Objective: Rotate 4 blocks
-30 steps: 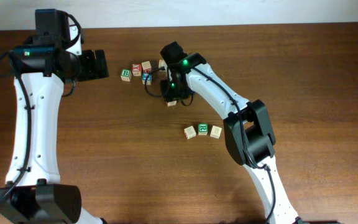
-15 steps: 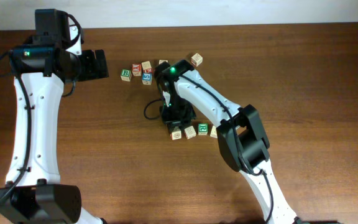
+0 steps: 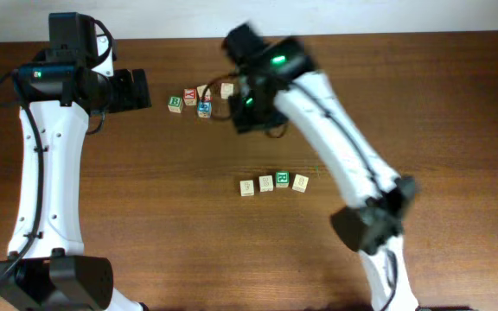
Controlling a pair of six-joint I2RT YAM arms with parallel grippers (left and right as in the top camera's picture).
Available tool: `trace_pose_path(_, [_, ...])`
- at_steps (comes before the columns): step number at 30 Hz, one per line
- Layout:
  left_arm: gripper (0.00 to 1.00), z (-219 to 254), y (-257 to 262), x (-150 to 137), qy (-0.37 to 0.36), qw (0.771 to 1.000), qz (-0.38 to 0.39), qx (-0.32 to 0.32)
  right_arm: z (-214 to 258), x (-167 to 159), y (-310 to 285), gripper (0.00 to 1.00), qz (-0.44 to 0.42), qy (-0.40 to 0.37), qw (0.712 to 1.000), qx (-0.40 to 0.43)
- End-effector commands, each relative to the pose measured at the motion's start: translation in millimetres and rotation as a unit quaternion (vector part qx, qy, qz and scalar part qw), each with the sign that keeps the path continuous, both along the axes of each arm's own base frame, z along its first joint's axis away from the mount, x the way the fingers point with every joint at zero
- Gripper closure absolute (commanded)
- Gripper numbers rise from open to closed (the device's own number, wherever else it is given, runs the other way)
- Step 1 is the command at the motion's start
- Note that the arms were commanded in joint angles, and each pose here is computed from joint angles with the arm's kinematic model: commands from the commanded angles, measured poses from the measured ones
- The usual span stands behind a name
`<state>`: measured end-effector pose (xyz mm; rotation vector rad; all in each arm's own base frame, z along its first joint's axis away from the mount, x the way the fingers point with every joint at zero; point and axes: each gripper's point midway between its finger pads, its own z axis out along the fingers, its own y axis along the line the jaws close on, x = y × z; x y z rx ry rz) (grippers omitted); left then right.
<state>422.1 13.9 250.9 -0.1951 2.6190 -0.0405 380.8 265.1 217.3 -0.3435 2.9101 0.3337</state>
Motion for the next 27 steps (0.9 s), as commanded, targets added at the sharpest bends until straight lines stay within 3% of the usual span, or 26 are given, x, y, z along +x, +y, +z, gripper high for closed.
trace_pose_path(1, [0.01, 8.1, 3.4, 1.8, -0.012, 1.000, 0.008, 0.001, 44.6, -5.8, -53.0, 0.67, -0.050, -0.021, 0.999, -0.002])
trace_pose_path(4, [0.01, 8.1, 3.4, 1.8, -0.012, 1.000, 0.008, 0.001, 10.4, -1.4, -77.3, 0.83, -0.070, 0.029, 0.997, -0.032])
trace_pose_path(11, [0.01, 8.1, 3.4, 1.8, -0.012, 1.000, 0.008, 0.001, -145.5, -0.7, -102.4, 0.93, -0.078, 0.103, 0.987, -0.095])
trace_pose_path(15, [0.01, 8.1, 3.4, 1.8, -0.012, 1.000, 0.008, 0.001, -188.2, -7.9, -99.2, 0.96, -0.021, 0.099, 0.991, -0.085])
trace_pose_path(20, [0.01, 8.1, 3.4, 1.8, -0.012, 1.000, 0.008, 0.001, -202.7, -14.1, -82.5, 0.96, 0.046, 0.096, 0.994, -0.037])
trace_pose_path(27, [0.01, 8.1, 3.4, 1.8, -0.012, 1.000, 0.008, 0.001, -201.4, -31.5, -83.2, 0.96, 0.050, 0.133, 0.989, -0.032])
